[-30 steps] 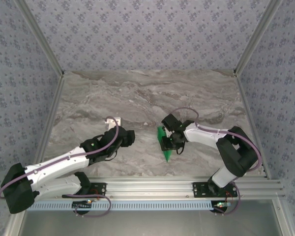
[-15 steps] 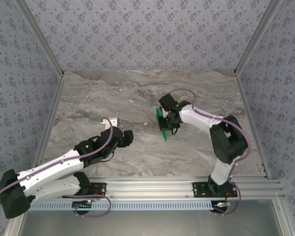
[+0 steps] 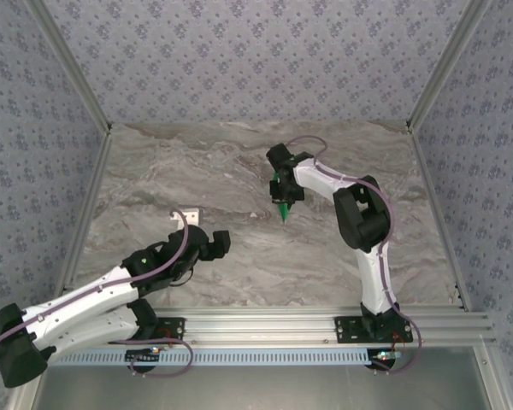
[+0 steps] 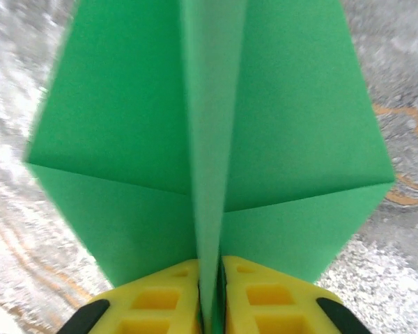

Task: Fold a paper plane with a square sheet of paper (fold left side to right side)
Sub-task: Place the paper plane at the center of the table.

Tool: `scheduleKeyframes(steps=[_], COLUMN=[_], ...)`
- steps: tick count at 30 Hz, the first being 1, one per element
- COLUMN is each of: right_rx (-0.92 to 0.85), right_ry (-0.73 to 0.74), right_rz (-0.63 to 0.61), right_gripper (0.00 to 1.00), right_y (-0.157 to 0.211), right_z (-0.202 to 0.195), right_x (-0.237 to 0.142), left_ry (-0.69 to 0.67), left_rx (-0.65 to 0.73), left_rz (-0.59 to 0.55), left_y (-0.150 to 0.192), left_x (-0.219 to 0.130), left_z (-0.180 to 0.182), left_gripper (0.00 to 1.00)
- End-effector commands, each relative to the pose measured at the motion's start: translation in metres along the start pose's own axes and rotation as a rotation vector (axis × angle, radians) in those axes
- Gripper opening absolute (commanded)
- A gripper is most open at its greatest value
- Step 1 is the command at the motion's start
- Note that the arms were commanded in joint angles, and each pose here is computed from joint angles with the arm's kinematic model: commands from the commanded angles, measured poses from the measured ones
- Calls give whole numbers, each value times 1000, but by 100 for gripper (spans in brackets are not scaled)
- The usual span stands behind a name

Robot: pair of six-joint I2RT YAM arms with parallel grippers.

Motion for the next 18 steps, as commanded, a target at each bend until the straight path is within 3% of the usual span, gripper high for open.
scheduleKeyframes(steps=[1, 18], right_rx=[8, -65], right_ry=[47, 58], right_rz=[23, 7], right_gripper=[18, 34], right_y=[1, 4], right_z=[-4, -1], right_x=[2, -23], left_ry=[3, -6], left_rx=[26, 26], left_rz=[6, -1], left_y=[0, -12], left_x=[-1, 3], left_z=[1, 1], left_gripper=[98, 98])
Point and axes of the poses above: each hand's point on the last joint's axis, 136 mm out from that joint toward the fingers, its own x axis out along the fingers, its own z axis along the line the jaws close on, y = z × x, the point moved 4 cm from there along -x, back along the fingers, and after that the axes turned 11 degrees about x, right-handed, at the moved point
